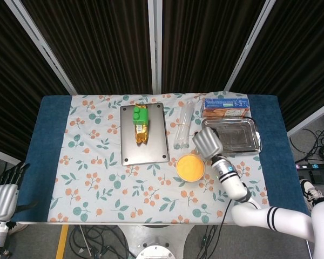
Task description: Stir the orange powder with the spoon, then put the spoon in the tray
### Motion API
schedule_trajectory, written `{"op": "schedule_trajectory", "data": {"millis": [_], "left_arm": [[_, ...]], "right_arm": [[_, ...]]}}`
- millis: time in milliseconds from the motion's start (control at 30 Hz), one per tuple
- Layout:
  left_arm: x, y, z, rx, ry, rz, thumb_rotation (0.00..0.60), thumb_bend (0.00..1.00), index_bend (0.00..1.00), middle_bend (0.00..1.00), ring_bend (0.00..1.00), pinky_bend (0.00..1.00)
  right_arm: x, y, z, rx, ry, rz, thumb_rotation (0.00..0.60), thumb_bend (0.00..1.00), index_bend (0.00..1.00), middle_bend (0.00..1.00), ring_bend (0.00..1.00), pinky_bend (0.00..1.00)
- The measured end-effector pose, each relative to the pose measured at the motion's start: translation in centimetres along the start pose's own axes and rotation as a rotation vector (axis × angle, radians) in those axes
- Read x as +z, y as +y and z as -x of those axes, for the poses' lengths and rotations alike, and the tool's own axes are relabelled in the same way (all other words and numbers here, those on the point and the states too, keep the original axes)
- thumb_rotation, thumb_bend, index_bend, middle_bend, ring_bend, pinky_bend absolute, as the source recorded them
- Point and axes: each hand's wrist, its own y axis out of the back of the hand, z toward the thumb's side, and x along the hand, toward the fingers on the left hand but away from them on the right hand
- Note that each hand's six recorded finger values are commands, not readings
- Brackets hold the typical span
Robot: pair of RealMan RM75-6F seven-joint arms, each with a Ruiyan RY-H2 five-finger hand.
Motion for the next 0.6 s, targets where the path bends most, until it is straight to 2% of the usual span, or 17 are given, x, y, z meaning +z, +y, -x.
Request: {"op": "schedule_trajectory", "data": {"millis": [100, 333, 433, 600], "left_arm": [[0.3, 0.0, -0.2, -0.003, -0.005, -0.003, 0.600, 0.04, 0.10, 0.12, 0.10, 0.13], [1.1, 0.1, -0.4, -0.010, -0.016, -0.008, 0.600, 0.04, 0.10, 0.12, 0.10, 0.13], [1.1, 0.2, -0.3, -0.011, -0.011, -0.012, 0.600, 0.04, 0.10, 0.12, 0.10, 0.13], [1.0, 0.2, -0.2, -0.015, -0.005, -0.016, 0.600, 0.04, 0.10, 0.12, 0.10, 0.13]], "right_arm": [[-1.7, -1.3, 0.5, 0.066, -0.050, 0.125, 0.600, 0.45, 1.00, 0.99, 0.94, 0.96], [-4.6, -6.6, 1.6, 0.249, -0.154, 0.348, 0.600, 0.43, 0.97, 0.99, 0.93, 0.96], [-5.2, -8.6, 2.1, 0.298, -0.196, 0.416, 0.600, 0.39, 0.92, 0.99, 0.93, 0.96], [-5.5, -11.4, 2.7, 0.360, -0.241, 0.485, 0.600, 0.25, 0.77, 0.99, 0.93, 0.95]]}}
